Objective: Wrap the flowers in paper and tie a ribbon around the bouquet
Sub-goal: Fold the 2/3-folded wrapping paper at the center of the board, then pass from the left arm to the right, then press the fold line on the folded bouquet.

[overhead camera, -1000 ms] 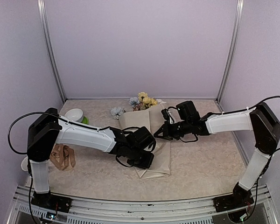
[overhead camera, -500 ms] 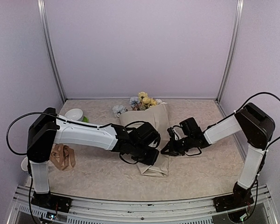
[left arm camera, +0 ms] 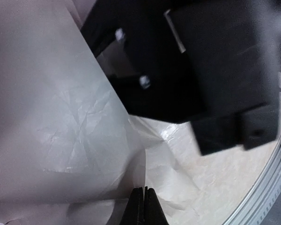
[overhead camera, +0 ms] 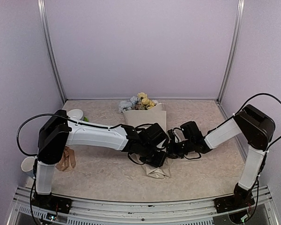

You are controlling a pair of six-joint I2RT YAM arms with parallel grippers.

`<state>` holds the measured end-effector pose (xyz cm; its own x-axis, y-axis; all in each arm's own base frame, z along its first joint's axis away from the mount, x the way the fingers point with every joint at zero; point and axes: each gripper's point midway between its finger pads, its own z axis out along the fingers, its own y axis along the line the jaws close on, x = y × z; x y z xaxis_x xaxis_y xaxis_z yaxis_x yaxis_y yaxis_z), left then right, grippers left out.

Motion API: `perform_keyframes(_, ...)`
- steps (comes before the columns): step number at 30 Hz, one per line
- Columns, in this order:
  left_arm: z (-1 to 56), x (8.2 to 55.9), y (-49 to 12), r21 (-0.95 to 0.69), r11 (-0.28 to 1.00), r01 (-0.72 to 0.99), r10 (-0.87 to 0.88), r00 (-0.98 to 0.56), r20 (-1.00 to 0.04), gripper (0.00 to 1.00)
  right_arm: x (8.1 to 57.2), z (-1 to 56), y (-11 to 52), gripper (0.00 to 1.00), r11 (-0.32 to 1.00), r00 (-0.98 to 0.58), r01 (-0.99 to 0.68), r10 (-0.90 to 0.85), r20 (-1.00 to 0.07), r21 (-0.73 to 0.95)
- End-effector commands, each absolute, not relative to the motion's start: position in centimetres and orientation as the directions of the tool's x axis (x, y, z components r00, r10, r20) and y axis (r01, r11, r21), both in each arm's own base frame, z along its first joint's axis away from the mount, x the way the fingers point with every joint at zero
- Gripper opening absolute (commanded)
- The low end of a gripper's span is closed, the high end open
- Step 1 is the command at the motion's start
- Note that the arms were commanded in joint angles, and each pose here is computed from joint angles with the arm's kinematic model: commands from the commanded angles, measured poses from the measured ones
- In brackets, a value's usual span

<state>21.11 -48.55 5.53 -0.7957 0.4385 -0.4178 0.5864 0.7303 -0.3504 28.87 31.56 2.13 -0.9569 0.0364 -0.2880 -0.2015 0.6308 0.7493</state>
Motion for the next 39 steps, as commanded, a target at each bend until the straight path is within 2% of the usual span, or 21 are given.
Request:
perform_keyframes(1,1.9,18.2,-47.7,-0.347,0.716,0.606,0.538,-0.796,-0.278,0.0,27.5,2.0,31.2,0.0,0.653,-0.967,-0.17,0.036,-0.254,0.738)
perform_keyframes(11,1.3,18.1,-47.2,-0.34,0.717,0.608,0.547,-0.794,-0.265,0.0,30.3,8.5,27.9,0.0,0.673,-0.906,-0.187,0.163,-0.391,0.715)
perform_keyframes(13,1.3,18.0,-47.1,-0.341,0.717,0.609,0.547,-0.793,-0.267,0.0,31.4,9.8,27.0,0.09,0.673,-0.886,-0.215,0.169,-0.431,0.707)
perform_keyframes(16,1.3,18.1,-47.2,-0.343,0.716,0.608,0.544,-0.794,-0.272,0.0,32.6,10.5,27.1,0.35,0.662,-0.881,-0.263,0.131,-0.454,0.701)
perform_keyframes(18,1.4,18.1,-47.2,-0.344,0.715,0.609,0.544,-0.793,-0.273,0.0,33.4,10.3,27.5,0.45,0.668,-0.883,-0.274,0.111,-0.456,0.692)
perform_keyframes(28,1.4,18.0,-47.2,-0.346,0.711,0.612,0.546,-0.791,-0.276,0.0,34.1,8.2,30.2,0.49,0.593,-0.916,-0.3,0.039,-0.399,0.747)
perform_keyframes(31,1.4,18.0,-47.1,-0.346,0.709,0.614,0.548,-0.789,-0.277,0.0,33.1,8.1,31.1,0.44,0.53,-0.923,-0.324,0.004,-0.384,0.784)
perform_keyframes(34,1.5,18.0,-47.2,-0.35,0.705,0.616,0.547,-0.787,-0.284,0.0,31.8,8.5,32.4,0.15,0.433,-0.929,-0.347,-0.039,-0.368,0.832)
perform_keyframes(36,1.7,18.0,-47.2,-0.353,0.704,0.617,0.546,-0.787,-0.287,0.0,31.6,8.2,32.5,0.0,0.425,-0.933,-0.342,-0.049,-0.356,0.838)
perform_keyframes(39,2.1,18.2,-47.2,-0.351,0.703,0.618,0.539,-0.786,-0.302,0.0,32.1,7.9,32.3,0.0,0.453,-0.93,-0.342,-0.039,-0.365,0.823)
